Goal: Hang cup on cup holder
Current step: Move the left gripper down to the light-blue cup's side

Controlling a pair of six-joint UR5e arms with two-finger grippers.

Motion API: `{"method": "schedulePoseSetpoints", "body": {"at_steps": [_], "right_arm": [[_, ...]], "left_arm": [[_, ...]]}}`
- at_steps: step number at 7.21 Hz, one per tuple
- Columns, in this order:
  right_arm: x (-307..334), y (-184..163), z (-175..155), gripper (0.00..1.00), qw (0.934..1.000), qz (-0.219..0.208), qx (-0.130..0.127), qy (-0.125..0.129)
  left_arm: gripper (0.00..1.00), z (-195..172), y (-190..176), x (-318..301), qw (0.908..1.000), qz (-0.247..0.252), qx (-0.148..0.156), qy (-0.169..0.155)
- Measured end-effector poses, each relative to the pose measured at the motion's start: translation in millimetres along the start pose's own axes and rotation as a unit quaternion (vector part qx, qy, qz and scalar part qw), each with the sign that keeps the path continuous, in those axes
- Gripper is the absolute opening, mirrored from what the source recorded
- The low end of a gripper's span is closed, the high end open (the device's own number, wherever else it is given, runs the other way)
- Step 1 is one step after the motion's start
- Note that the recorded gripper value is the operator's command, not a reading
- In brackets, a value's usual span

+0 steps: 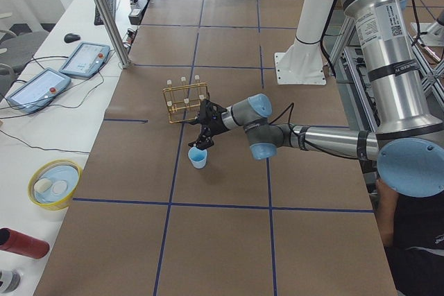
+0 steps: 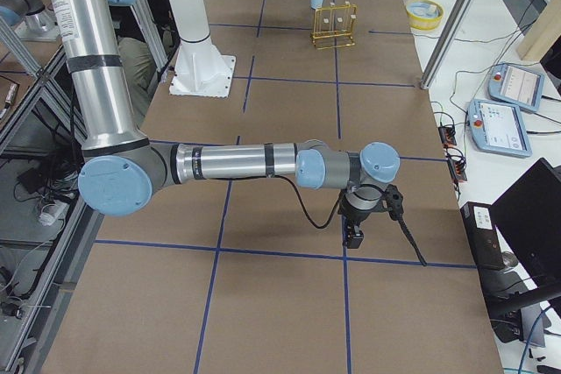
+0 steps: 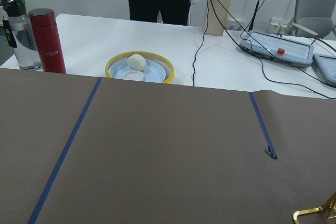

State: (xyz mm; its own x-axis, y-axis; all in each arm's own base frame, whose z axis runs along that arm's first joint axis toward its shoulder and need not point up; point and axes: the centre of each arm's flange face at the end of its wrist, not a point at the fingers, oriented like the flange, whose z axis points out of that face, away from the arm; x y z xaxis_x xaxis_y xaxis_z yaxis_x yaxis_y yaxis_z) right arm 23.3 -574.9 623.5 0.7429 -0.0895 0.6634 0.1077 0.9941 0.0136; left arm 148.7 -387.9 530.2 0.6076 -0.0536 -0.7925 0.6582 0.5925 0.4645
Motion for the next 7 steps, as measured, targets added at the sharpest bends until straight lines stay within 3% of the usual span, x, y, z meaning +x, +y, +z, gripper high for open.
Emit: {"method": "schedulePoseSetpoints", "body": {"at_steps": [3, 7], "right_arm": [[-0.4, -0.1, 0.4, 1.00, 1.0000, 0.000, 0.000, 0.000], [0.0, 0.0, 0.0, 1.00, 1.0000, 0.000, 0.000, 0.000]], "left_arm": [[1.00, 4.8, 38.9, 11.6, 0.9997, 0.016, 0.021, 0.004], [1.00, 17.9, 98.8, -15.3, 0.9926, 0.050, 0.101, -0.044]]}}
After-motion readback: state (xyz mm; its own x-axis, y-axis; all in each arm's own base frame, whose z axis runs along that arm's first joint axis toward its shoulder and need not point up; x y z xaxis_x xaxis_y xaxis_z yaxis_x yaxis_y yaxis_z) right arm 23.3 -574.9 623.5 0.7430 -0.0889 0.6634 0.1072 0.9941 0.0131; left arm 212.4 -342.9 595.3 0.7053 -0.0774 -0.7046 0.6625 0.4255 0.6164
